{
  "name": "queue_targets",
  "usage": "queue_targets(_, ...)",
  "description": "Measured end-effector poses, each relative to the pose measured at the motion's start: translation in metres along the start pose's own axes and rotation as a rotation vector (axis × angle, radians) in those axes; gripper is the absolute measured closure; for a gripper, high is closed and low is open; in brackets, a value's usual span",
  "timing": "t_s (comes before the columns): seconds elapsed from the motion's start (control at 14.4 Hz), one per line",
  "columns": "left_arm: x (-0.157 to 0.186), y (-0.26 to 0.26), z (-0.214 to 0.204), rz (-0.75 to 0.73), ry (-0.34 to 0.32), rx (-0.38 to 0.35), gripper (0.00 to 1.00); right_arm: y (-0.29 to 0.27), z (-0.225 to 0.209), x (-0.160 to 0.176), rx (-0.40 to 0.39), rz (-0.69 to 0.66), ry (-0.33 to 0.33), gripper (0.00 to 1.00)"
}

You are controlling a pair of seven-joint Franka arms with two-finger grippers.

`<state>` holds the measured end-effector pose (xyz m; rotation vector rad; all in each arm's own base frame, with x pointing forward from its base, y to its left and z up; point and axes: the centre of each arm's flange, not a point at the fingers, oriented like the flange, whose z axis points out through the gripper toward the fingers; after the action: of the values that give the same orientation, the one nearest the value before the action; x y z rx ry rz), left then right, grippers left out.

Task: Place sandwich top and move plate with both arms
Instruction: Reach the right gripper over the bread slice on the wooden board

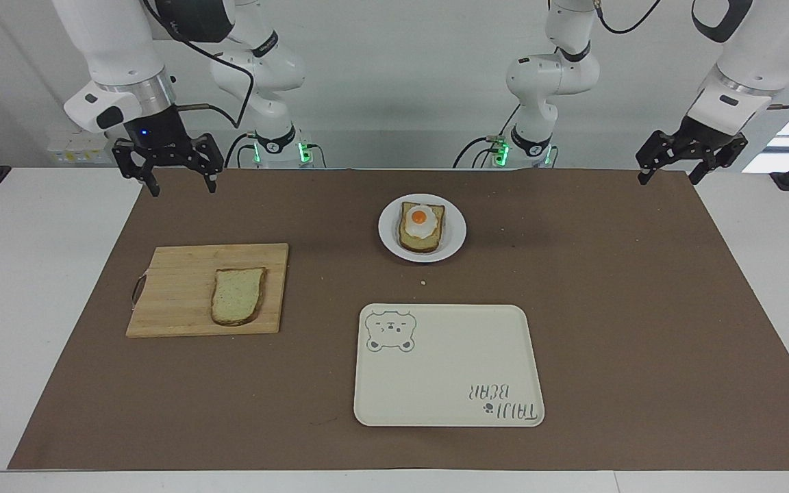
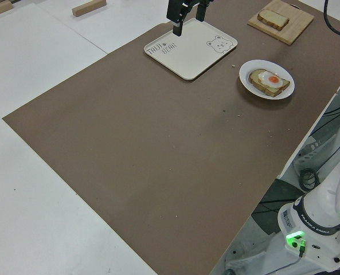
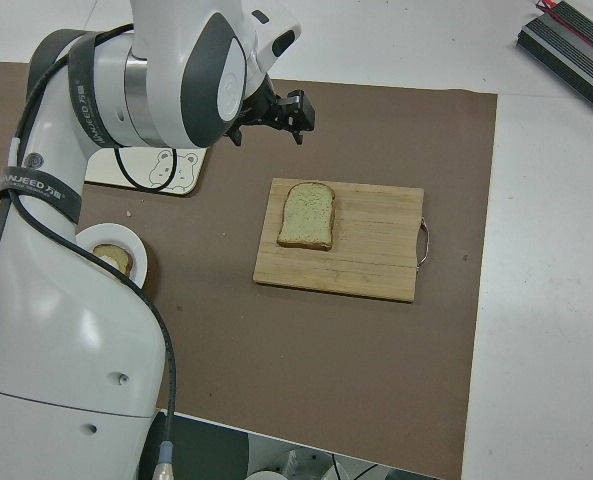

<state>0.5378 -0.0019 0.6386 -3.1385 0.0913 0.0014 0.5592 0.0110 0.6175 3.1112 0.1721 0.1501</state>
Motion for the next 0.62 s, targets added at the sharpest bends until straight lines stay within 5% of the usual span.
queue_targets(0.62, 0.000, 0.000, 0.000, 0.000, 0.000, 0.000, 0.00, -0.015, 0.122, 0.028, 0.004, -0.027, -0.053, 0.00)
